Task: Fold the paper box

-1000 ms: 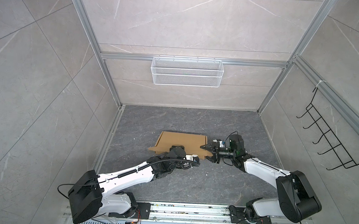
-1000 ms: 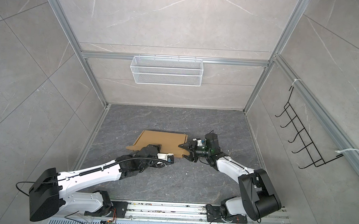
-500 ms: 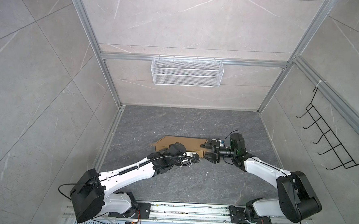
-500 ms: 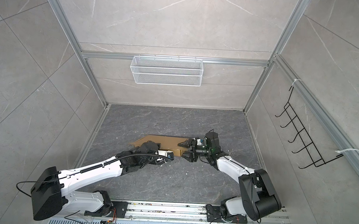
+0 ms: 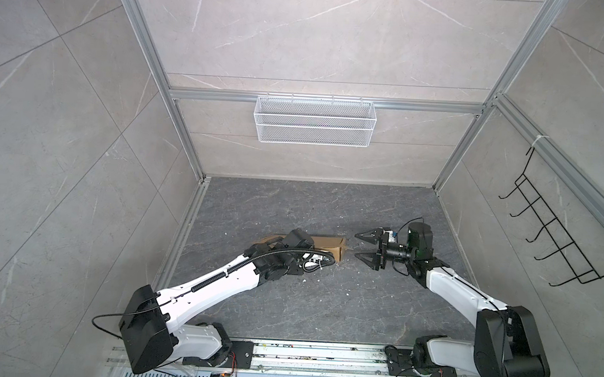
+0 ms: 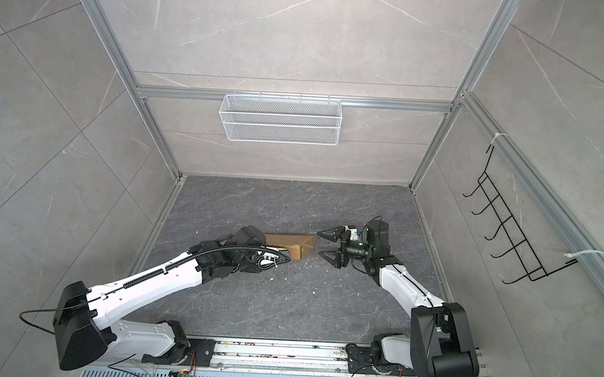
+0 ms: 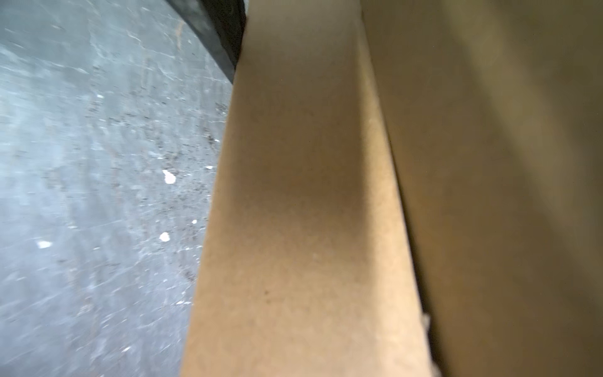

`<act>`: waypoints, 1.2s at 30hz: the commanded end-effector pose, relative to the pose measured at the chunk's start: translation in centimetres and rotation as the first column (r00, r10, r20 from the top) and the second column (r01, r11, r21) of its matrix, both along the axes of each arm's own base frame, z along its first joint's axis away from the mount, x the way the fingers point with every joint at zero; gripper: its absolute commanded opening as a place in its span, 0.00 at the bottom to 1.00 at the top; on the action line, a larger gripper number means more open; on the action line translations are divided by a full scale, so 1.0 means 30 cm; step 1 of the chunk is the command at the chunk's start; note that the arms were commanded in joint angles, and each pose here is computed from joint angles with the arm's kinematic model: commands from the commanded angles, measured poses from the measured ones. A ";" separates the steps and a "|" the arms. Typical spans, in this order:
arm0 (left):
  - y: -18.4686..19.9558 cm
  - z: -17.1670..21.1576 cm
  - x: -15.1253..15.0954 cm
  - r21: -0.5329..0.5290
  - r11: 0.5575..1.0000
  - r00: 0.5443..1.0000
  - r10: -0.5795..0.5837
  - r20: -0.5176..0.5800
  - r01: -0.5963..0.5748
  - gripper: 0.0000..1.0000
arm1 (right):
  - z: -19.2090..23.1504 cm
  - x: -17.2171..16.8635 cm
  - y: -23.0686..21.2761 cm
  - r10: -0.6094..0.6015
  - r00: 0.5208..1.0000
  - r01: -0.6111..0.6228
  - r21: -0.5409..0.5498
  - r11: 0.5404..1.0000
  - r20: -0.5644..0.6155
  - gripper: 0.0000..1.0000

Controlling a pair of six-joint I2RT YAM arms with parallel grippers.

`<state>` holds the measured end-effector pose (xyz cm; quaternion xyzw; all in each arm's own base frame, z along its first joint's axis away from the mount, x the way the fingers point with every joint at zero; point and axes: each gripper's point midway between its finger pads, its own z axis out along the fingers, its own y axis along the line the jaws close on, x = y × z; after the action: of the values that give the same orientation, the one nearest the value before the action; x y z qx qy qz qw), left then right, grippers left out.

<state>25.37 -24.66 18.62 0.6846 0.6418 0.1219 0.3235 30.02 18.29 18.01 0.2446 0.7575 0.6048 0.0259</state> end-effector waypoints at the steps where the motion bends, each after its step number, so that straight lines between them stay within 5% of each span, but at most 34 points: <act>1: 0.008 0.011 -0.067 0.011 0.999 0.985 0.033 -0.170 -0.032 0.49 | -0.035 0.005 -0.063 0.002 0.998 0.007 -0.154 0.988 0.062 0.79; 4: -0.004 0.014 -0.101 0.025 0.999 0.958 0.047 -0.283 -0.041 0.48 | -0.088 0.018 -0.094 0.018 0.996 0.008 -0.273 0.962 0.093 0.79; 12: -0.036 -0.075 -0.161 0.130 0.992 0.862 0.062 -0.504 0.004 0.48 | -0.230 0.019 -0.109 0.024 0.998 -0.004 -0.328 0.945 0.057 0.76; 18: -0.075 -0.100 -0.110 0.160 0.987 0.853 0.060 -0.519 0.027 0.48 | -0.284 0.007 -0.108 0.030 0.999 -0.016 -0.329 0.944 0.037 0.75; 24: -0.096 -0.117 -0.045 0.169 0.986 0.871 0.077 -0.486 0.008 0.57 | -0.305 0.005 -0.101 0.040 0.999 -0.028 -0.312 0.950 0.030 0.75; 29: -0.111 -0.111 -0.023 0.152 0.988 0.885 0.062 -0.461 0.010 0.58 | -0.248 0.013 -0.099 0.066 0.991 -0.026 -0.328 0.944 0.113 0.73; 36: -0.095 -0.125 -0.014 0.150 0.989 0.879 0.065 -0.473 0.007 0.56 | -0.083 -0.003 -0.209 0.175 0.917 0.088 -0.610 0.787 0.359 0.73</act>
<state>25.07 -27.60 14.93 0.7014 0.7047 0.0124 0.1059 30.23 13.71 13.38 0.1406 0.8740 0.4315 0.1737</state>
